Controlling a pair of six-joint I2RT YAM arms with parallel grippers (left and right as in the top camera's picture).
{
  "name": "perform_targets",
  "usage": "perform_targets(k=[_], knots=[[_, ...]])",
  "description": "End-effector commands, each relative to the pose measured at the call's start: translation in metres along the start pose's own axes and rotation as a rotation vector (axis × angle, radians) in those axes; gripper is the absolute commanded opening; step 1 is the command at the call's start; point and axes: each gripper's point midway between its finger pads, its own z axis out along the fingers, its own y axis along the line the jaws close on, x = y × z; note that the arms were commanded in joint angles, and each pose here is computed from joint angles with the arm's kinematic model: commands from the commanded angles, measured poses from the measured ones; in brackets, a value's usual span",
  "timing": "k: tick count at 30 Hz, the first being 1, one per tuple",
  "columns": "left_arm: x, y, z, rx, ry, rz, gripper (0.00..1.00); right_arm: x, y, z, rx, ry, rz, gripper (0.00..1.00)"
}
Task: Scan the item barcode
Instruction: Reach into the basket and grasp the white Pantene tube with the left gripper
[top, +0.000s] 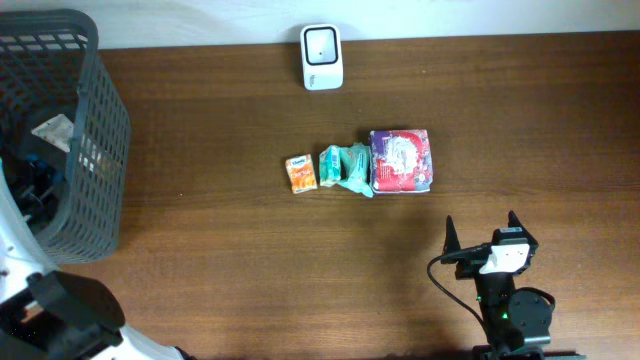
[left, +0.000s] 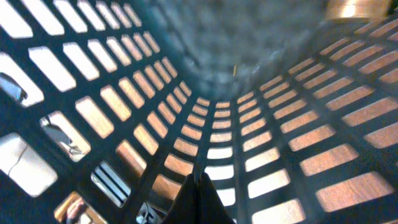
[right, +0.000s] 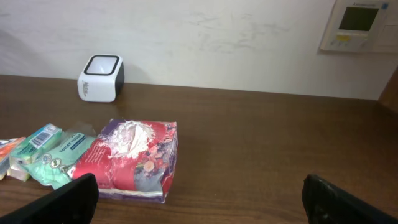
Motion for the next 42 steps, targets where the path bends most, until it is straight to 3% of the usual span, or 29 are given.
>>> perform_targets(k=[1,8,13,21,23,28,30,39,42], knots=[[0.029,0.022,-0.02,0.0,-0.046,-0.101,0.0,0.004,0.0,0.0,0.002,0.006,0.007,0.99],[0.071,0.048,-0.055,0.063,-0.173,-0.21,0.0,0.004,0.0,0.0,0.002,0.006,0.007,0.99],[0.077,0.051,-0.038,0.023,-0.142,-0.226,0.0,0.004,0.0,0.0,0.002,0.006,0.007,0.99],[0.012,0.026,-0.05,0.153,-0.384,-0.275,0.0,0.004,0.0,0.0,0.002,0.006,0.007,0.99],[0.034,0.043,-0.038,0.049,-0.3,-0.26,0.0,0.004,0.0,0.0,0.002,0.006,0.007,0.99],[0.071,0.059,-0.027,-0.042,-0.156,-0.229,0.0,0.004,0.0,0.0,0.002,0.006,0.007,0.99],[0.082,0.07,-0.029,-0.087,-0.14,-0.296,0.0,0.004,0.0,0.0,0.002,0.006,0.007,0.99],[0.117,0.094,-0.079,0.063,-0.364,-0.411,0.0,0.004,0.0,0.0,0.002,0.006,0.007,0.99],[0.084,0.081,-0.101,0.186,-0.528,-0.447,0.0,0.004,0.0,0.0,0.002,0.006,0.007,0.99]])
